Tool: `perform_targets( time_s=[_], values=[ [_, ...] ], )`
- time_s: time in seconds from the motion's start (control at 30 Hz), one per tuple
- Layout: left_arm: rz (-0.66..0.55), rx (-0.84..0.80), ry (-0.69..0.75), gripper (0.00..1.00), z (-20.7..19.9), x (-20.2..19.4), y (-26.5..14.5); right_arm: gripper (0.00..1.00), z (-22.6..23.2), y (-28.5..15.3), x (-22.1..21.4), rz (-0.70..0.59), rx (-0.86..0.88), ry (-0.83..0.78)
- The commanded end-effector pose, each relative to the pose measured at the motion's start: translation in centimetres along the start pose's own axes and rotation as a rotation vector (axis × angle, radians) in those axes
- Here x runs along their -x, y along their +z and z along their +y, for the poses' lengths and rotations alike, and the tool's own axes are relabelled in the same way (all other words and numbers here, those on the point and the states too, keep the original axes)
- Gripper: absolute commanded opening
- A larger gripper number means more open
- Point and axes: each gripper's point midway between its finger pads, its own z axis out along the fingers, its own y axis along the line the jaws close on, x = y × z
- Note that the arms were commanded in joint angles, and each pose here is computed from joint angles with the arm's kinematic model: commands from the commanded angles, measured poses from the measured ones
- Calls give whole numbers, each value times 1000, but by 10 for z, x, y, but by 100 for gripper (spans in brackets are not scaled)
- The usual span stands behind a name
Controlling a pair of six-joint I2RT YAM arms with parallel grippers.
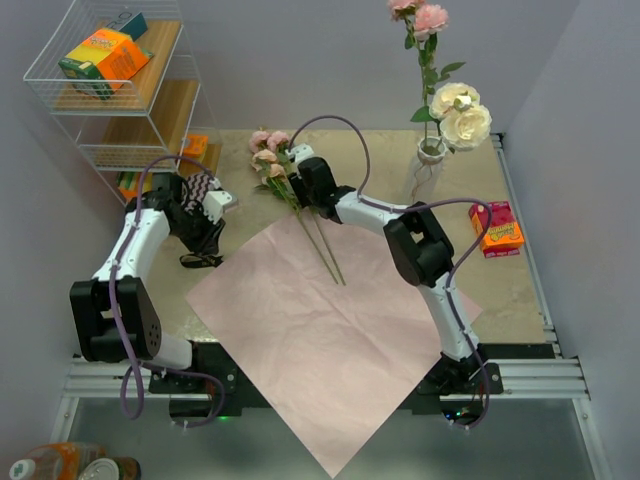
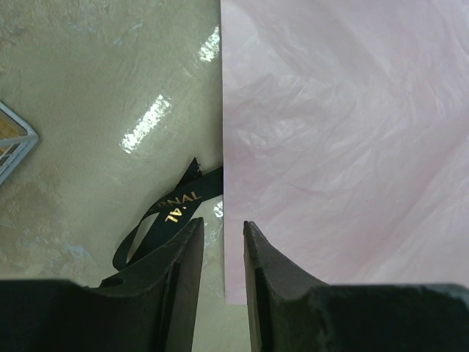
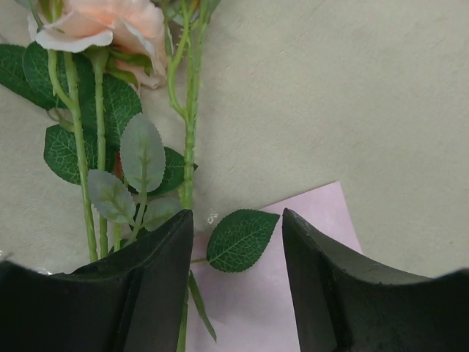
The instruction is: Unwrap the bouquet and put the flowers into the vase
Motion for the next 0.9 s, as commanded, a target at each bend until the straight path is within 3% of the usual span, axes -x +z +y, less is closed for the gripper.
perform_targets(
  time_s=[0.0, 0.47, 0.57, 0.67, 0.87],
  values=[
    [-14, 7, 17, 33, 5, 0, 2, 54, 9, 0, 23, -36, 43, 34],
    [16, 4, 21, 34, 4, -9, 5, 49, 26, 26, -6, 27, 82, 62],
    [13, 7, 25, 34, 4, -8, 4, 43, 26, 30, -7, 38, 83, 62],
    [14, 8, 23, 34, 4, -8, 4, 26, 25, 31, -3, 25, 84, 68],
    [4, 10, 24, 33, 5, -5, 2, 8, 14, 6, 40, -61, 72, 90]
  ],
)
